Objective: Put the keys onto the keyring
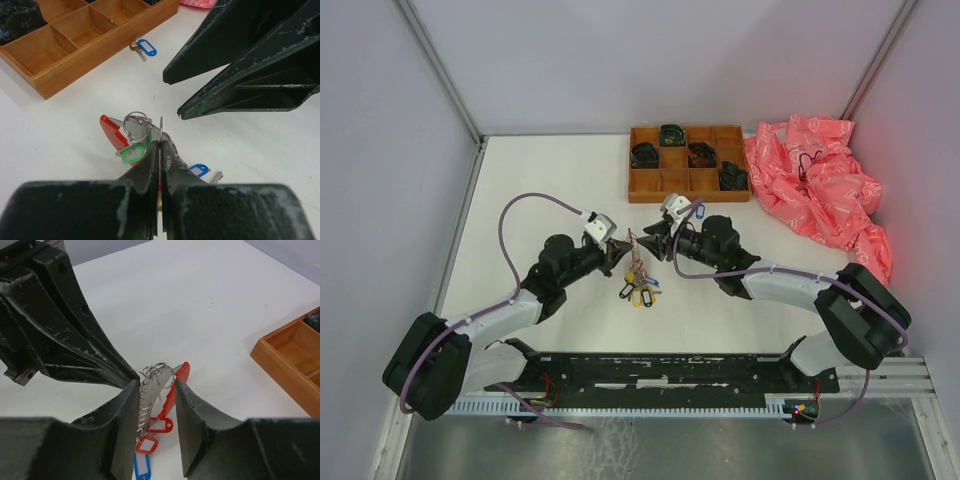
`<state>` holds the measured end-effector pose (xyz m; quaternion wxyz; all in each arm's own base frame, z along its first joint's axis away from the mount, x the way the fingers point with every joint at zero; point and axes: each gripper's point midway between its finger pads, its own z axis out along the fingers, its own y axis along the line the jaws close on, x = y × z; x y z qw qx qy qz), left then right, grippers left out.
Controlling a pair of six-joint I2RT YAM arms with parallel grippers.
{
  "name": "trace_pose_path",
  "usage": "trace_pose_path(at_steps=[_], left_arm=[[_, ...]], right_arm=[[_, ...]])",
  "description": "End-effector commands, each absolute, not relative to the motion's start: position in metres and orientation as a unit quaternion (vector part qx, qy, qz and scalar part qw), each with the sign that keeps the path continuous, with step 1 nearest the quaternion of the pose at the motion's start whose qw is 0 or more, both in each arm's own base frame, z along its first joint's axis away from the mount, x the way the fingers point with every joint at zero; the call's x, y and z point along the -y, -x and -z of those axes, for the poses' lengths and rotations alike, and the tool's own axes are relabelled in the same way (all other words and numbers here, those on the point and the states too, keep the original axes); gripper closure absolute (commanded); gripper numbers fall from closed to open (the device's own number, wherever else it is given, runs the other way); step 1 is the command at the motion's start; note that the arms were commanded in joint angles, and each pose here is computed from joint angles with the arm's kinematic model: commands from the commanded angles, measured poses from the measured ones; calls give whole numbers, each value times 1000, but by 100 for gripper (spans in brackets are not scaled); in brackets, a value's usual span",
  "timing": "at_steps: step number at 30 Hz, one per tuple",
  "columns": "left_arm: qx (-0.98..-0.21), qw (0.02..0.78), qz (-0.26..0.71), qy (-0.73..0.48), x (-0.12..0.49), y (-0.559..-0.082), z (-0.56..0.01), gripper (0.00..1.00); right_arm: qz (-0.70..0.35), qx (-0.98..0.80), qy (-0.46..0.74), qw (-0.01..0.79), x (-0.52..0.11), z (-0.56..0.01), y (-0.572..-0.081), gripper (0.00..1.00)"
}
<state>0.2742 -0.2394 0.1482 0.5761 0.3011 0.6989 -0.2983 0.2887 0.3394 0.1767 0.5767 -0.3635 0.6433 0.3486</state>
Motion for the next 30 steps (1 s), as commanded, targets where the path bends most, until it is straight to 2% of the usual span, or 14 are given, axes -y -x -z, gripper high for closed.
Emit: trace_pose_path(at_steps=[1, 19, 23, 28, 30], left_arm=[[-673, 606, 314, -284, 248, -282, -177, 97], [-662, 602, 330, -301, 259, -275, -182, 97], [-655, 605, 337, -303, 261, -272, -188, 97], [-648, 608, 346, -302, 261, -267, -194, 97], [-643, 610, 351, -301, 261, -265, -196, 95]], right_arm=[[-361, -612, 359, 605, -350, -200, -292, 59], [-368, -603, 365, 606, -365, -199, -295, 69], [-363, -604, 368, 607, -365, -197, -297, 75], [-351, -604, 375, 610, -363, -199, -298, 93], [-343, -601, 383, 612, -362, -203, -298, 97]])
